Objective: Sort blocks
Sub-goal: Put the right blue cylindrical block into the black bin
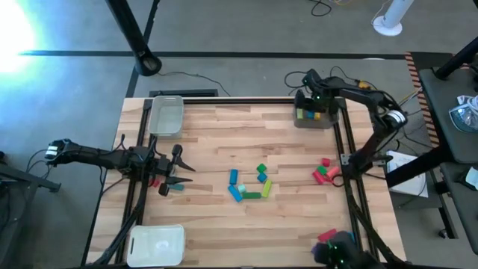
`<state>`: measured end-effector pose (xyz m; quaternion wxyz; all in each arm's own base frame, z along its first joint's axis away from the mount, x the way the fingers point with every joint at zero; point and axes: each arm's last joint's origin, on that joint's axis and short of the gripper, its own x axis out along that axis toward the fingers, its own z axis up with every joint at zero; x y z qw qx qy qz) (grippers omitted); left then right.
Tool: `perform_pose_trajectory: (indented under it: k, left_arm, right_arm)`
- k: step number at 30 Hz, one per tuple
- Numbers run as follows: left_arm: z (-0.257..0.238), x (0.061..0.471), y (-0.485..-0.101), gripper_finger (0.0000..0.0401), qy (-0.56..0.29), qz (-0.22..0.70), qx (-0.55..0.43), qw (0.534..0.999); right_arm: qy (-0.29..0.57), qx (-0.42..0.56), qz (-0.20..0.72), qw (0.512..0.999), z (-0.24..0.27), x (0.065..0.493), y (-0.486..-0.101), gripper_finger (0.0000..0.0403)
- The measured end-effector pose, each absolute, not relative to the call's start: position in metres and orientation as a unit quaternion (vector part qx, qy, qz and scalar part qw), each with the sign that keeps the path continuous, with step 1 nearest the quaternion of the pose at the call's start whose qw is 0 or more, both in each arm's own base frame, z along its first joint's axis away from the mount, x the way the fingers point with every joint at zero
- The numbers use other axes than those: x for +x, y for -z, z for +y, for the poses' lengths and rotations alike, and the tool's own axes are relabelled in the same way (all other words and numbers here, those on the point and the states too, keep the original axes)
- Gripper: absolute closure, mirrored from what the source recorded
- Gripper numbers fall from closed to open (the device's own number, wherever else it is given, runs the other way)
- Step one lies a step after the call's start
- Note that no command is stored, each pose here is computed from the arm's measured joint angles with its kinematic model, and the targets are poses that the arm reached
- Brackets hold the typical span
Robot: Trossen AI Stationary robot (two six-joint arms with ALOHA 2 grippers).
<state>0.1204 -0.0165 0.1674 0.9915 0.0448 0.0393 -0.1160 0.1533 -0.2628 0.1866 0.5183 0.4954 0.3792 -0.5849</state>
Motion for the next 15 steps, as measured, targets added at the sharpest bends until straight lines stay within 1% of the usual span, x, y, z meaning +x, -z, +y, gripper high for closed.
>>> perform_pose_trajectory:
  k: [2, 7, 15]
  left_arm:
    - [-0.017, 0.120, -0.167, 0.0247, 0.116, 0.039, 0.045, 0.991]
    - [-0.016, 0.120, -0.167, 0.0247, 0.114, 0.039, 0.045, 0.992]
    - [-0.016, 0.120, -0.167, 0.0247, 0.113, 0.039, 0.045, 0.992]
  right_arm:
    - [0.585, 0.496, 0.388, 0.512, -0.267, 0.152, -0.179, 0.0279]
    - [0.571, 0.499, 0.398, 0.516, -0.275, 0.154, -0.164, 0.0279]
    - [0.566, 0.501, 0.411, 0.510, -0.279, 0.155, -0.151, 0.0259]
